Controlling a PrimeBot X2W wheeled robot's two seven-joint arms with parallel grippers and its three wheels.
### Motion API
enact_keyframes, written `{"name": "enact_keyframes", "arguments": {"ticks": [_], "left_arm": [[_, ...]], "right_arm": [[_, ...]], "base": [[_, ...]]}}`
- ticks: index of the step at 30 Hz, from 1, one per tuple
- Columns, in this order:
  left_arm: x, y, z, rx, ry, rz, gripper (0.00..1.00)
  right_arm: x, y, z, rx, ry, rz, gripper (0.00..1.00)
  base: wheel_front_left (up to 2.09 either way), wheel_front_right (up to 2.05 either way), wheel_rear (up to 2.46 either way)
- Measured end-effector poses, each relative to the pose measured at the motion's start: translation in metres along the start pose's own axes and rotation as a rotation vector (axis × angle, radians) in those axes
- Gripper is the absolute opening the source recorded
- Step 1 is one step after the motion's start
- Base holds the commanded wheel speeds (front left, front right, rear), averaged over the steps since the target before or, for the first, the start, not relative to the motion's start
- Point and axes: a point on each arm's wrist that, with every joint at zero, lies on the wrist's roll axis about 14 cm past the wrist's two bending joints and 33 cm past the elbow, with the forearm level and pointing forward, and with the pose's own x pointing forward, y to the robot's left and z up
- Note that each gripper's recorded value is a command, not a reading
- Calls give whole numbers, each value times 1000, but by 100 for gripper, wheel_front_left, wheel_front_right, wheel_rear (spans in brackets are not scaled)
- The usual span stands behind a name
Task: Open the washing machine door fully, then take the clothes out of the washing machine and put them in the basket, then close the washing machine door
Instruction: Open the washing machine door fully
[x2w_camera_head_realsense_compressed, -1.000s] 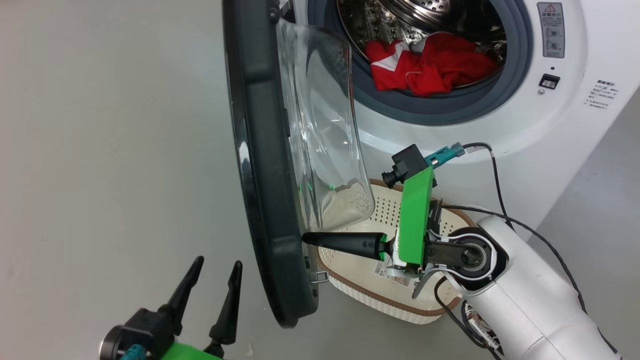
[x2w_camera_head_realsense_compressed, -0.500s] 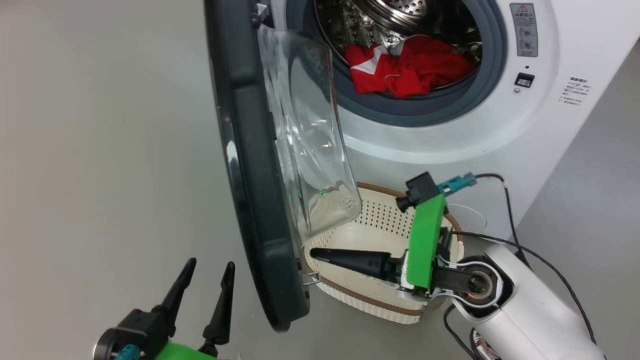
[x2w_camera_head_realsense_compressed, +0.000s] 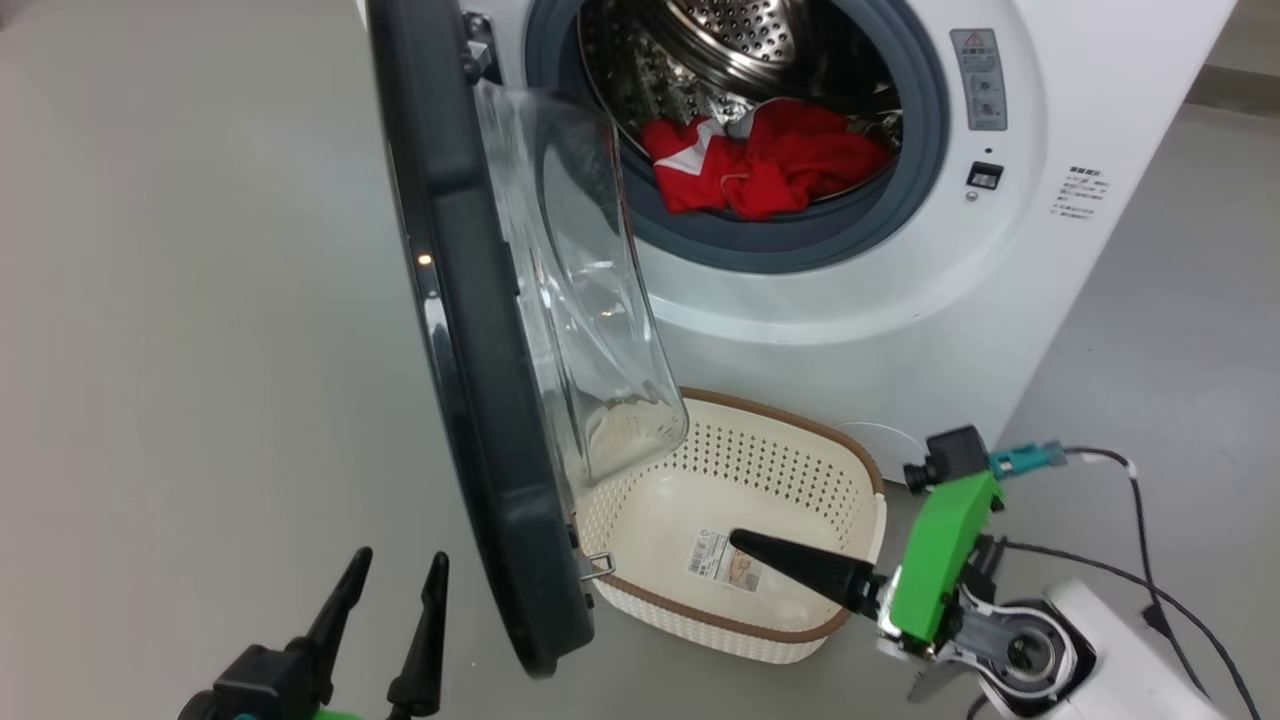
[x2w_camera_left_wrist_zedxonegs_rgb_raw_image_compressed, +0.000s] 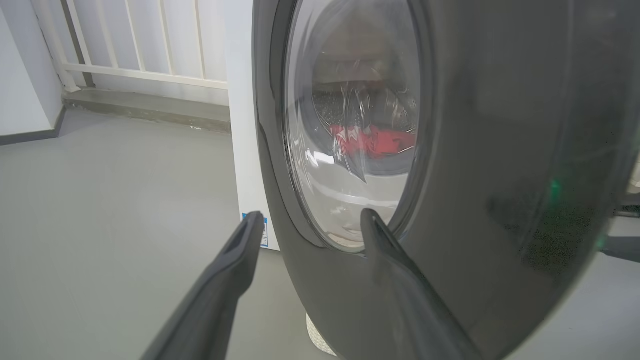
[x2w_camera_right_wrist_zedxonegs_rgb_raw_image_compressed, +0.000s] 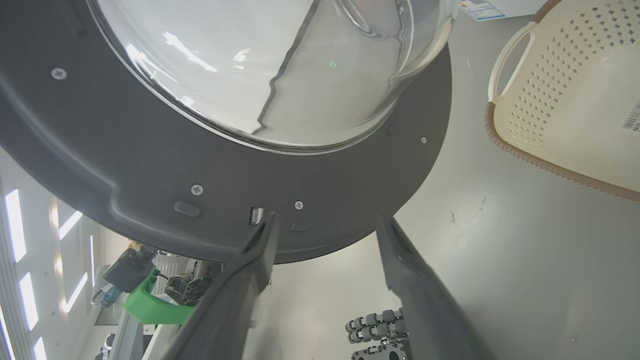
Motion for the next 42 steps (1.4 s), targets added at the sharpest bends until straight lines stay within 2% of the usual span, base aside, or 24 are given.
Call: {"name": "enact_keyframes", "arguments": {"ticks": [10,15,20,21,22,33,36,42], "left_arm": [[0,-6,-5,2,11,-23,100],[2,-8,-4,1,7,-31,100],[1,-7,-4,-1,6,-29,100],[1,-7,-4,-1,6,-29,100],[-2,-5,-7,-2,15,-23,100],[-2,-3,-9,8,23,-18,100],[-1,-3,-10,9,26,-17,100],[0,-2,-12,11,33,-14,100]], "right_arm": [[-35,-45,5,-80,-150,-167,100],[-45,-55,8,-172,-203,-221,100],[-55,-63,11,-341,-254,-277,100],[-55,-63,11,-341,-254,-277,100],[-59,-66,13,-403,-283,-296,100],[-77,-84,29,-588,-452,-358,100],[-78,-84,35,-627,-470,-372,100],[-86,-66,69,-709,-602,-376,100]], "base": [[0,0,0],[0,0,0],[0,0,0],[0,0,0],[0,0,0],[0,0,0],[0,0,0],[0,0,0]]}}
